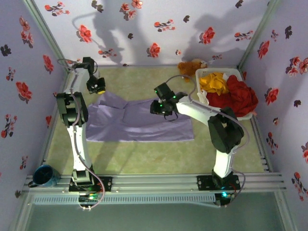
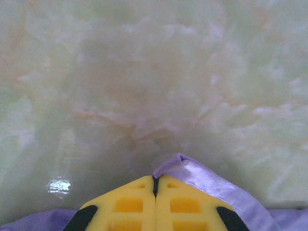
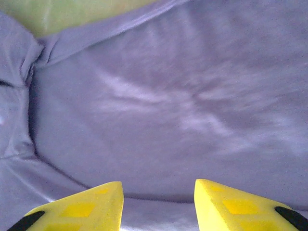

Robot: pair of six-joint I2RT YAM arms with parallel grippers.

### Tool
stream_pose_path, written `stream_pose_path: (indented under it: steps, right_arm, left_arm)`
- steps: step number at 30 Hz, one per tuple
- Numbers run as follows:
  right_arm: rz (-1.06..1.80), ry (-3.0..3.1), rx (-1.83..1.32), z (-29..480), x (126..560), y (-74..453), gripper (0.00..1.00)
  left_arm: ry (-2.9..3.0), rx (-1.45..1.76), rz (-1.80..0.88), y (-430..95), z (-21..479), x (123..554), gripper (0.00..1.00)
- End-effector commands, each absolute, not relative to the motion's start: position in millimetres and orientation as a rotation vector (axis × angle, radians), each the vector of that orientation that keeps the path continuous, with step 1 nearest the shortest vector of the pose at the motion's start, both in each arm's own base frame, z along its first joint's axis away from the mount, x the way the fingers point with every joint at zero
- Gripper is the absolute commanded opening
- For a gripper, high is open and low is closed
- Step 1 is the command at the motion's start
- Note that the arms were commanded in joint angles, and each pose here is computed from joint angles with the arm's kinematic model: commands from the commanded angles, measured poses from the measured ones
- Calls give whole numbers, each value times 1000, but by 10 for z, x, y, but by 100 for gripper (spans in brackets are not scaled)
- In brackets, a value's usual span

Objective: Fold and stack the t-shirts

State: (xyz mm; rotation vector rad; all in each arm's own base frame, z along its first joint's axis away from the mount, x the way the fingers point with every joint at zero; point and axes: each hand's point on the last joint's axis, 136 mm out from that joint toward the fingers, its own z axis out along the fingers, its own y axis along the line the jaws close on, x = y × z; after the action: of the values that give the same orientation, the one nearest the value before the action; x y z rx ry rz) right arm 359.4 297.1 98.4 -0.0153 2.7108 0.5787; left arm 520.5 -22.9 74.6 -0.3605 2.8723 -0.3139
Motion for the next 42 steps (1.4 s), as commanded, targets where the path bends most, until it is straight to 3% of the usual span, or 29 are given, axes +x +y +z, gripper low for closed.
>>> stream_pose_path:
  steps: [1, 8, 19, 31, 42]
  right_arm:
    - [478, 2684, -14, 1171, 3756, 2657, 46]
    - [193, 2722, 29, 1142, 4091, 2172, 49]
    - [-295, 2733, 44, 787, 4754, 1588, 48]
    - [-198, 2736, 123, 580, 5239, 1376, 47]
    - [-189, 2774, 86, 308, 5371, 1464, 42]
  left_arm:
    - [2771, -296, -369, -317, 1331, 5232, 0]
    - [2710, -315, -479, -434, 1682, 5234, 0]
    - [2688, -357, -509, -451, 1847, 5115, 0]
    - [2694, -374, -532, -469, 1867, 5072, 0]
    - [2709, -391, -525, -437, 1797, 4994, 0]
